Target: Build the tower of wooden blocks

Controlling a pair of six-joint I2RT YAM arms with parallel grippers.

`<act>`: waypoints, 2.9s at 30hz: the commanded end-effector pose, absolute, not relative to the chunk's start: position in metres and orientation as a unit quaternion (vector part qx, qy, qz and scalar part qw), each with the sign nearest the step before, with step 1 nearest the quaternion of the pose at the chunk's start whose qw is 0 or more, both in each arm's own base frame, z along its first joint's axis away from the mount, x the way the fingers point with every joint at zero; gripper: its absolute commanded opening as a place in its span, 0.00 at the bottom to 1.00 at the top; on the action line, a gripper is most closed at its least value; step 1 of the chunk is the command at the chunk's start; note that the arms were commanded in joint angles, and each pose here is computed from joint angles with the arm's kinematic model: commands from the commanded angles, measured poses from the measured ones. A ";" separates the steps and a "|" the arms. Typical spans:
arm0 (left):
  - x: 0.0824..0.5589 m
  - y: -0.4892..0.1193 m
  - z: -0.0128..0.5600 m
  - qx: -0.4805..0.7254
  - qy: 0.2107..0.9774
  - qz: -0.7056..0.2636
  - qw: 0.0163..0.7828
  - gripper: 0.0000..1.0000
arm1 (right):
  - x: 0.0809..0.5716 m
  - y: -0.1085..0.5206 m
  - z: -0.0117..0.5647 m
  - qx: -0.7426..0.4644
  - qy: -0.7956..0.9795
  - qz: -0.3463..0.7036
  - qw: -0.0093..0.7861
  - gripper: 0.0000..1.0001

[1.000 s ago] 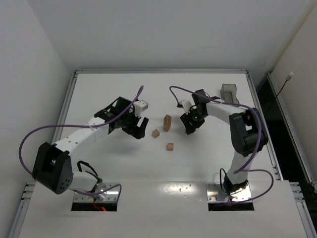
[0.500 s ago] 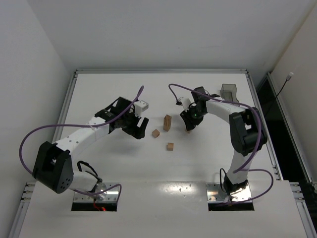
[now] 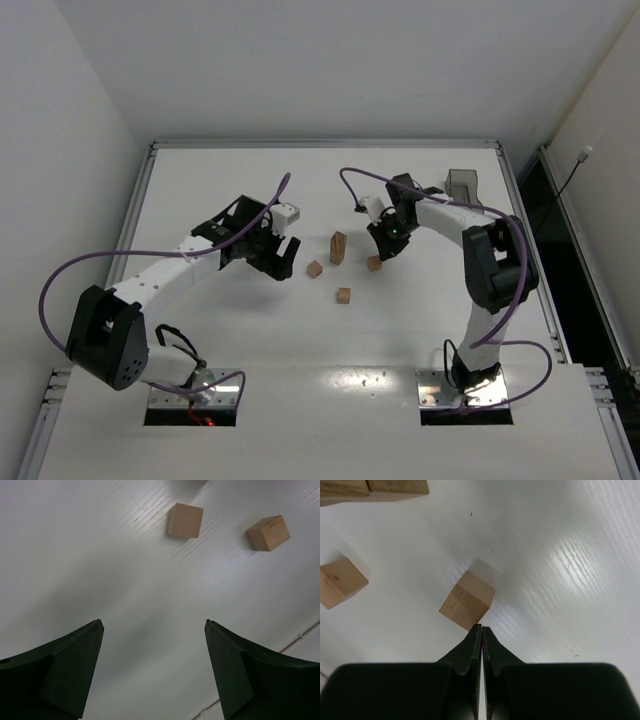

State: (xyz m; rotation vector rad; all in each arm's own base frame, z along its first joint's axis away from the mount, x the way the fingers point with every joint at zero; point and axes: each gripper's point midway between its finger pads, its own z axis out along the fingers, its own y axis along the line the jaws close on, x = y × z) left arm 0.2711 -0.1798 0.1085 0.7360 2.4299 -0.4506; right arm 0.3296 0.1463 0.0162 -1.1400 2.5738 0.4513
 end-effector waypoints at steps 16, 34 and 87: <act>0.280 -0.188 0.116 0.277 0.899 -0.179 0.290 0.79 | 0.334 0.163 0.043 -0.392 0.889 0.166 0.169 0.50; 0.281 -0.187 0.118 0.276 0.898 -0.175 0.295 0.79 | 0.341 0.174 0.022 -0.367 0.905 0.148 0.155 0.50; 0.285 -0.180 0.121 0.269 0.899 -0.156 0.309 0.79 | 0.358 0.231 0.169 -0.487 0.842 0.152 0.176 0.00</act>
